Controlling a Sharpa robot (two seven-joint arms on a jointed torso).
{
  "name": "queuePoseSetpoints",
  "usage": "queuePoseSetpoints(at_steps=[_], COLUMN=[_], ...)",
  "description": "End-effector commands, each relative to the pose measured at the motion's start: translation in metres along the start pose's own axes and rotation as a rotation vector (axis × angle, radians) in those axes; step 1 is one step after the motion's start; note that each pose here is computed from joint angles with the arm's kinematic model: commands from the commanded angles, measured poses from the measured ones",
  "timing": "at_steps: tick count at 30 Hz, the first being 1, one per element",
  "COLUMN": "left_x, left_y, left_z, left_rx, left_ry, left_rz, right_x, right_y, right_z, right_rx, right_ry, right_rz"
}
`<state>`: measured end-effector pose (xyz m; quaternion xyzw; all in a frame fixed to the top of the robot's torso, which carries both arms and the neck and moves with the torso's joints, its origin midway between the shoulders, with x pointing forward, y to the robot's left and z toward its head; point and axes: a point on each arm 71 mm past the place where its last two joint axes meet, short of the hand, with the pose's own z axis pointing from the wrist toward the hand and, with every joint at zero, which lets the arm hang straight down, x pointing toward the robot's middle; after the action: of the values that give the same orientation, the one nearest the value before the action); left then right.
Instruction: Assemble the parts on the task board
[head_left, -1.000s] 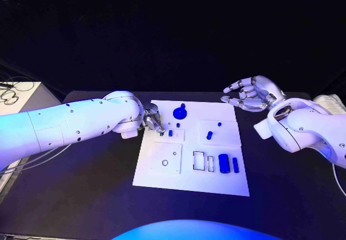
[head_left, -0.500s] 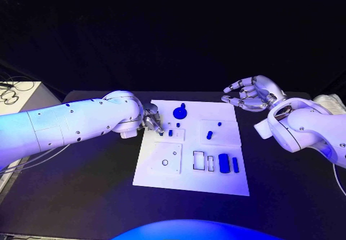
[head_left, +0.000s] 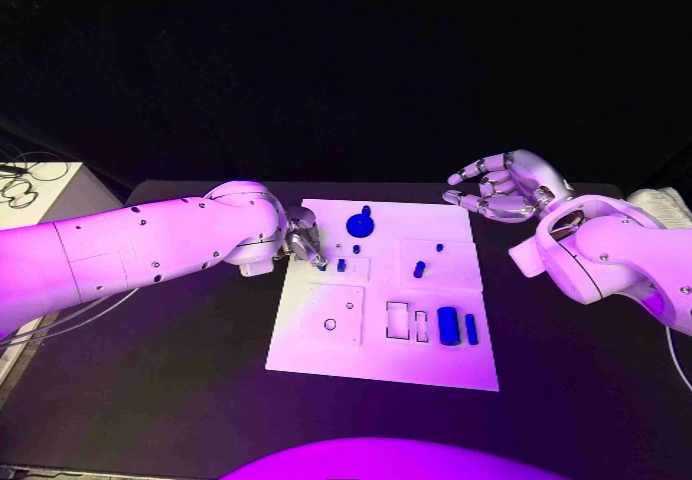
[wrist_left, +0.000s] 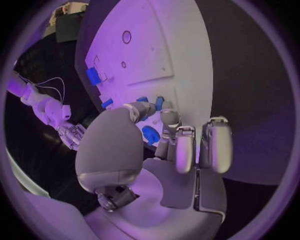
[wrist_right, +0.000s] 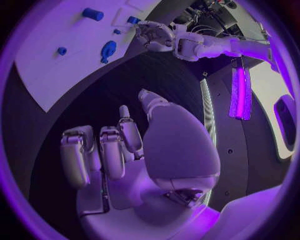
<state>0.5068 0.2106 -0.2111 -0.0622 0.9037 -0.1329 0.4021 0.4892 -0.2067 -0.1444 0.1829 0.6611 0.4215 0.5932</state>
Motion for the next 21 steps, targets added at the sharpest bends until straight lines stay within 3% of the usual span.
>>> queuePoseSetpoints(at_steps=[1, 21], left_x=[0.0020, 0.0101], left_y=[-0.0005, -0.0069], left_z=[0.0004, 0.0076], left_rx=[-0.001, 0.001], left_ry=[0.019, 0.044], left_rz=[0.016, 0.018], right_x=[0.0009, 0.0010], right_y=[0.0007, 0.0010], right_z=[-0.0002, -0.0006], right_rx=[-0.010, -0.011], right_ry=[0.011, 0.012], right_rz=[-0.002, -0.002])
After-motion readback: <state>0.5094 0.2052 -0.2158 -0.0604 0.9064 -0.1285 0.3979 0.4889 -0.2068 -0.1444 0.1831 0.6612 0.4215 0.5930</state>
